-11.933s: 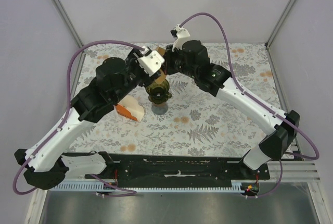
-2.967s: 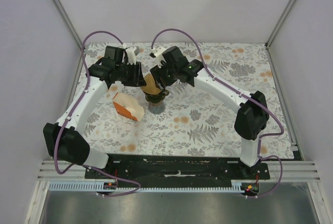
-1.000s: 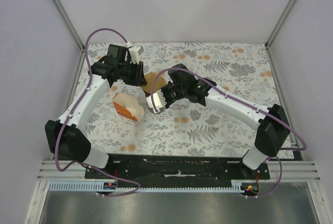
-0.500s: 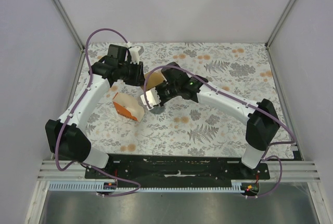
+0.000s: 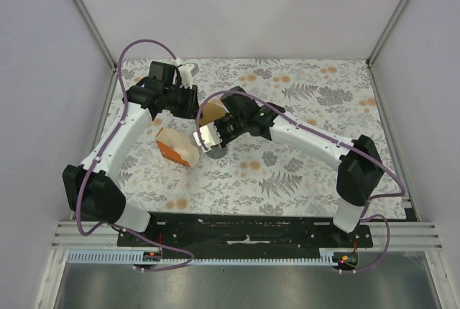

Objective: Place the coffee filter in the dripper

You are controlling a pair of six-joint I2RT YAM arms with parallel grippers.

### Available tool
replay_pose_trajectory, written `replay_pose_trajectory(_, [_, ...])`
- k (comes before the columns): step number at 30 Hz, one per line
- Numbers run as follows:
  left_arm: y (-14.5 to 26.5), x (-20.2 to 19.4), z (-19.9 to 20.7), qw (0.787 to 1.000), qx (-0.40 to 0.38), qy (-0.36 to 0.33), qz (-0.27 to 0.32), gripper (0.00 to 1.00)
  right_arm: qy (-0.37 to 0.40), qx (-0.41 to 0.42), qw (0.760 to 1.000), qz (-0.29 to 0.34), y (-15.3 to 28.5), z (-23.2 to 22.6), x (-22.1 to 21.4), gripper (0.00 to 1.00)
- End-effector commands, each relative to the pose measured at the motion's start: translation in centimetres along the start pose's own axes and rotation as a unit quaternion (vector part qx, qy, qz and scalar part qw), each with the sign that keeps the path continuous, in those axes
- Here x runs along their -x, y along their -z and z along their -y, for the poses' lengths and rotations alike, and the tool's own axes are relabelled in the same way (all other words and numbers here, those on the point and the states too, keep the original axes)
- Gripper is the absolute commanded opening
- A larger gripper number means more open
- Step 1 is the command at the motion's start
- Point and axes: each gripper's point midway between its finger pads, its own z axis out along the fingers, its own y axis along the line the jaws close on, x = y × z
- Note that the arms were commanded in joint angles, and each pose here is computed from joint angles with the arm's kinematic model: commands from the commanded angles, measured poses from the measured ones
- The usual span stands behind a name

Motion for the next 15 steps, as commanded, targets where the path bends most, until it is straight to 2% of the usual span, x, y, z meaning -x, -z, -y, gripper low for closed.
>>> replay_pose_trajectory(1, [-0.2, 0.1, 0.3, 1.0, -0.011, -0.009, 0.004, 0.29, 0.0, -0.002, 1.0, 0.003, -0.2, 0.9, 0.5, 0.29])
replay_pose_trajectory(3, [-0.2, 0.1, 0.4, 1.0, -0.011, -0.009, 0.005, 0.29, -0.001, -0.004, 1.0, 0.004, -0.3, 1.2, 0.6, 0.34])
replay_pose_trajectory(6, [-0.1, 0.2, 0.4, 1.0, -0.013, -0.01, 0.005, 0.29, -0.005, -0.003, 1.0, 0.002, -0.7, 1.3, 0.3, 0.35])
replay_pose_trajectory(15, [-0.2, 0.2, 0.5, 1.0, -0.016, -0.009, 0.004, 0.29, -0.009, 0.014, 1.0, -0.004, -1.2, 0.5, -0.2, 0.05])
